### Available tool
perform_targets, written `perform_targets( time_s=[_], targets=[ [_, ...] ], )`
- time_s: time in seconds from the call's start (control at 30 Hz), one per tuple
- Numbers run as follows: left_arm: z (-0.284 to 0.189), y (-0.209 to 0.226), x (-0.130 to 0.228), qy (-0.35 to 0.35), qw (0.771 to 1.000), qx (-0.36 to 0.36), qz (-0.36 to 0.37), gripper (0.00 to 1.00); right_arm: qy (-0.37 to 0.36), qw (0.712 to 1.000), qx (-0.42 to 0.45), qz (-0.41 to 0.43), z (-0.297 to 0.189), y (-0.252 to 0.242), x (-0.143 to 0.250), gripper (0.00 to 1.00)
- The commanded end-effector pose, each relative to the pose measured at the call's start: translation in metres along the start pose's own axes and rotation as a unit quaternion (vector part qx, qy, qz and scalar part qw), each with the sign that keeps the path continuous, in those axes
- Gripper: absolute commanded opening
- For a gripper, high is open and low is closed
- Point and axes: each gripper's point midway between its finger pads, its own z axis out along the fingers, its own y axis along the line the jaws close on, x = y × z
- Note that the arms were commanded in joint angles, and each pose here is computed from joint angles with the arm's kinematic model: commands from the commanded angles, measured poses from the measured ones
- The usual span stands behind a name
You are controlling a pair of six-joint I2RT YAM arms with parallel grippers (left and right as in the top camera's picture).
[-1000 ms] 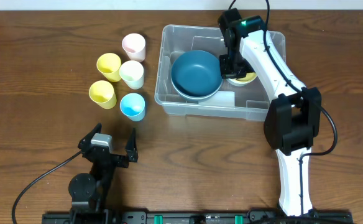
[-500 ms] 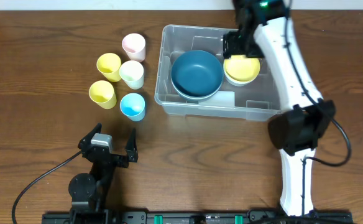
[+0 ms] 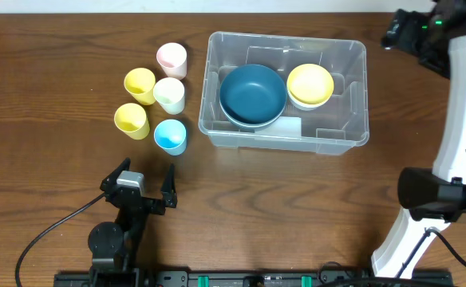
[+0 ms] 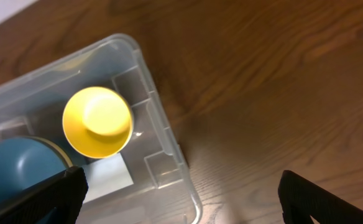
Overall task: Pack container
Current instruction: 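Open the right gripper and retract it to the right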
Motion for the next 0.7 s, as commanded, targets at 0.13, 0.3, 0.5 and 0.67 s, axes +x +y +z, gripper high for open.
perform_targets(
  time_s=[0.13, 0.3, 0.5, 0.67],
  targets=[
    [0.002, 0.003, 0.016, 0.019, 1.000, -0.004, -0.001, 0.98, 0.036, 0.998, 0.040, 0.023, 0.024, -0.024, 0.006, 0.99],
    [0.002, 0.003, 0.016, 0.019, 1.000, -0.004, -0.001, 0.98, 0.074, 0.994, 0.071, 0.046, 0.045, -0.051, 0.014, 0.99],
    [0.002, 0.003, 0.016, 0.019, 1.000, -0.004, -0.001, 0.98, 0.102, 0.985, 0.105, 0.088, 0.061, -0.090, 0.018, 0.99],
    [0.002, 0.003, 0.016, 0.019, 1.000, -0.004, -0.001, 0.98, 0.108, 0.982, 0.112, 0.109, 0.063, -0.107, 0.017, 0.99]
  ],
)
